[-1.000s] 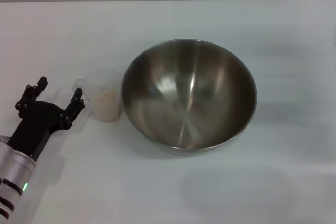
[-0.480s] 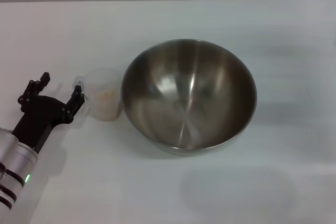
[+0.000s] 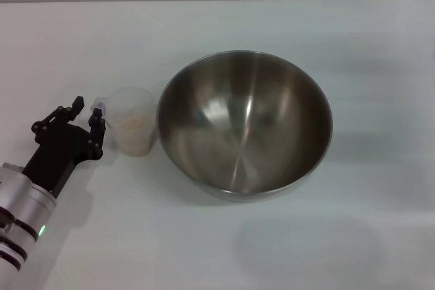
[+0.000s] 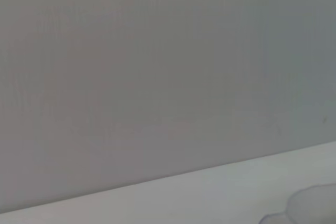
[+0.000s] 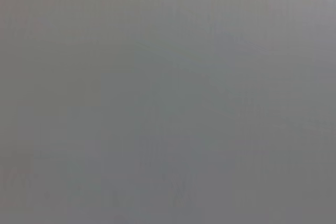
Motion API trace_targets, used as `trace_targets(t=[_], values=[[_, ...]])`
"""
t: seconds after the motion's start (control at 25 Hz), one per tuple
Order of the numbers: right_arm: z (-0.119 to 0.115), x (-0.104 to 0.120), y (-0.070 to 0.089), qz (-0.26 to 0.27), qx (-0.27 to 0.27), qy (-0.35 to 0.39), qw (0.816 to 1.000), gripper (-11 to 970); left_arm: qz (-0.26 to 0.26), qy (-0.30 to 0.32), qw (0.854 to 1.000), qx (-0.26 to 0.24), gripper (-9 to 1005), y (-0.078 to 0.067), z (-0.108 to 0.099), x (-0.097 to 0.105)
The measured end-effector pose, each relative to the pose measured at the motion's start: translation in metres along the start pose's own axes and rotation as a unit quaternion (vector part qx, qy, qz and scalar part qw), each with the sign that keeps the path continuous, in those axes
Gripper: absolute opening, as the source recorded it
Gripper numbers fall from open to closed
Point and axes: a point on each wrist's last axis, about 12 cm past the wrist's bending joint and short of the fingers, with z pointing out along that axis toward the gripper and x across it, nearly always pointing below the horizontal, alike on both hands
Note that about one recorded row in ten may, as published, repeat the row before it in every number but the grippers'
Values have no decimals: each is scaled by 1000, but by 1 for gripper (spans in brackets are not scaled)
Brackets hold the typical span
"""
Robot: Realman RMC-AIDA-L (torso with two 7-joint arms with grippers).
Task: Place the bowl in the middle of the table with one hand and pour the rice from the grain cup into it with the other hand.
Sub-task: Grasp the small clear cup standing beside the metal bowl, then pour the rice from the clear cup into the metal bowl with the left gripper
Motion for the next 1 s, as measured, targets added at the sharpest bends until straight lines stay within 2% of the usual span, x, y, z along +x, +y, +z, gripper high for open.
trace_targets(t=[0.4,0.76,0.88,1.0], values=[[0,0,0,0,-2,-1,1000,387,-14,-5,1000,4,111,-3,6,-4],[0,0,0,-1,-3,-1,1000,387,-25,-26,999,-1,33,-1,13,-12],[0,0,0,-1,-3,-1,1000,387,-14,-54,998,-10,26,2,18,-20],[0,0,0,-1,-3,-1,1000,387,30,-101,994,-21,30,5,24,-34]])
